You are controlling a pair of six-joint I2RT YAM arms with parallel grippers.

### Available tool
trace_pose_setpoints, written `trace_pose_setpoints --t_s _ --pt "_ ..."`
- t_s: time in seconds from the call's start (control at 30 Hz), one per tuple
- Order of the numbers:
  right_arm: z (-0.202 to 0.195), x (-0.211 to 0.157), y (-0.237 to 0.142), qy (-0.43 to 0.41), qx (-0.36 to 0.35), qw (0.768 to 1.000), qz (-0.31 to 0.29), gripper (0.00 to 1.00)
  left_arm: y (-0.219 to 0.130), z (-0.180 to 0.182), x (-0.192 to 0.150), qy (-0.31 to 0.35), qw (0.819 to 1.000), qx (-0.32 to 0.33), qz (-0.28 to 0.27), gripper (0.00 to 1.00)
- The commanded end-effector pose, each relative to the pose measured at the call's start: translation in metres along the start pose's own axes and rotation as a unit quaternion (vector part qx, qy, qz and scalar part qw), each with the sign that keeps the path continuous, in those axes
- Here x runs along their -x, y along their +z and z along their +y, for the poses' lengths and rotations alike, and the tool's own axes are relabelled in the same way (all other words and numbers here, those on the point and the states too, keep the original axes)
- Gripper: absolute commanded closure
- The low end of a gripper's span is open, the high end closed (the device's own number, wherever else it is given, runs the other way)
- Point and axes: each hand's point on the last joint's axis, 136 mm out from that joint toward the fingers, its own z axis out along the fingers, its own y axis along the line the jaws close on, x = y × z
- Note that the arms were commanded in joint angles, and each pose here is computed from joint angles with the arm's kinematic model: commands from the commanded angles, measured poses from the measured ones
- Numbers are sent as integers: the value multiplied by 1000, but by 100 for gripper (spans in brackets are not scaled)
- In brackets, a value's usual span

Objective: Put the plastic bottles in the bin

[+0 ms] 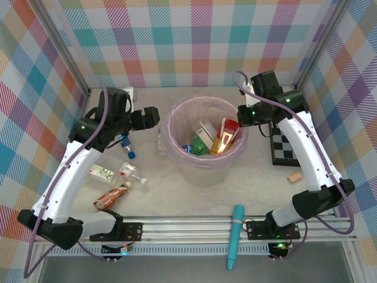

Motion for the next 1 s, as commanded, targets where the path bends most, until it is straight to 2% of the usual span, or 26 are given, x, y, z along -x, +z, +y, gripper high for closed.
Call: trace_pose_setpoints --t_s 0.0,0.2,0.27,0.37,0.57,0.77,0.9,0.97 --pt "10 11 -17 -10 21 999 -38 98 21 13 -9 -48 999 -14 10 10" --pt "10 9 -17 -8 23 999 -35 98 92 39 -48 -77 994 15 73 5" --pt "10 9 -17 -8 24 999 -36 98 114 43 -56 -81 993 18 79 5" --pt "11 9 -17 -7 25 999 -35 98 139 49 -63 -81 993 28 83 3" --pt "10 8 -15 -6 24 999 -32 98 184 62 -91 -68 987 64 134 0" --pt "10 8 -14 -8 23 999 -30 98 219 68 -118 -64 980 76 170 0" --pt "10 9 -14 -8 23 999 -29 98 231 72 -127 -49 978 92 181 0" --pt "10 9 -12 -8 23 999 -27 98 234 75 -132 -44 977 101 185 3"
